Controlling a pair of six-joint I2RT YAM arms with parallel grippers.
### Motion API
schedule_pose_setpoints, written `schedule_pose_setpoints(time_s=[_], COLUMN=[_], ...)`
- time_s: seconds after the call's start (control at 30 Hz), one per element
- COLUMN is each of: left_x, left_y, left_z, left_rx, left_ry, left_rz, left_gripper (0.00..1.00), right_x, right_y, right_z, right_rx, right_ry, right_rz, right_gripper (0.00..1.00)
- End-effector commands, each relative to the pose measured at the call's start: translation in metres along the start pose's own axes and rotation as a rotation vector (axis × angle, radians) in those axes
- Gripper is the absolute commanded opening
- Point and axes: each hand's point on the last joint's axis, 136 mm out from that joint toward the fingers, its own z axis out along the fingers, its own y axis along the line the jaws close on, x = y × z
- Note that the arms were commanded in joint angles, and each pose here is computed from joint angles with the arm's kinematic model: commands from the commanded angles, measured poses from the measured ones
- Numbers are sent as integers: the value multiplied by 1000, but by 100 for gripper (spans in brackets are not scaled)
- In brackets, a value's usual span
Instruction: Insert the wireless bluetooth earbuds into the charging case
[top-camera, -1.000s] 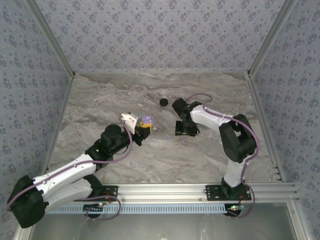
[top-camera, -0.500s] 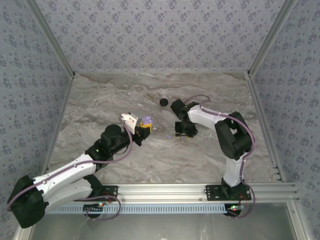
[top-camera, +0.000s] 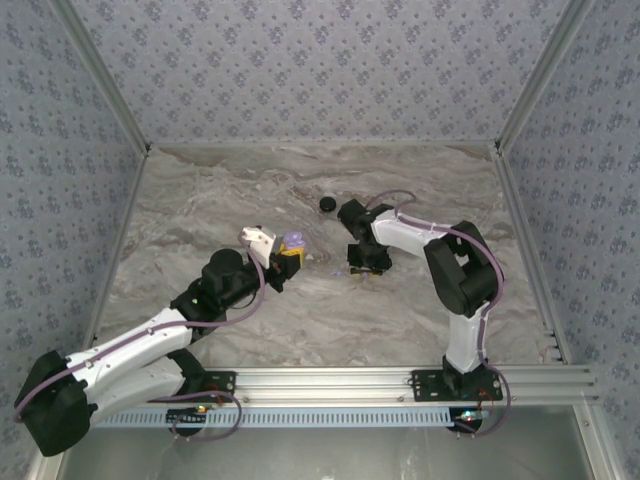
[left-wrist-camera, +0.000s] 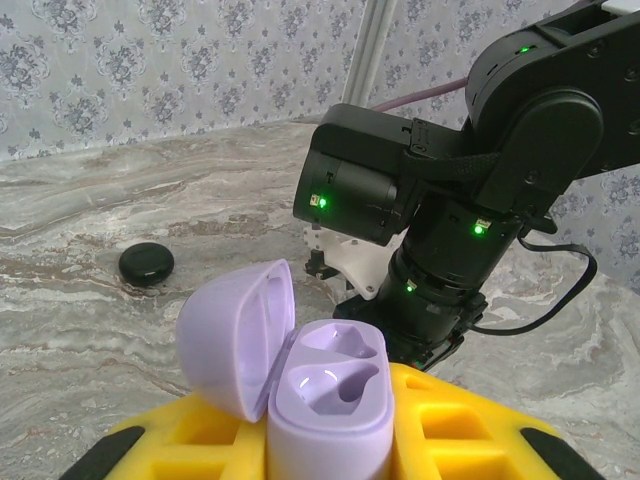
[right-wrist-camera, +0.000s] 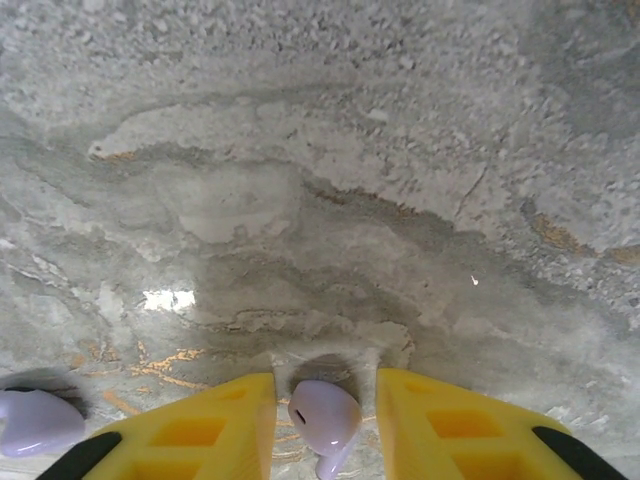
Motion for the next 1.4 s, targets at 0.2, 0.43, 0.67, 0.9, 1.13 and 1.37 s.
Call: schedule_pose_setpoints(time_s=[0.2,0.43,0.67,0.9,1.13,1.37], left_x=[-12,-13,-13,-14,-13,-12], left_y=[-5,-5,-5,-5,-5,-5], left_z=[-5,-5,-4,-5,-5,-5], left_rx=[17,16,15,14,13,13], left_ry=[-47,-48,-49,-48,-47,-44], left_rz=[4,3,4,1,4,2], left_gripper=[25,25,25,25,25,25], right_x=[-3,6,10,-1,2,0], right_y=[6,17,28,27,29,21], right_z=[9,13,15,5,-1,1], right_rx=[51,39,49,62,-8,1], right_ry=[16,64,82,28,5,-30], right_rz=[-113,-354,-532,-426,-211,-84], right_gripper=[20,19,22,48,48,46])
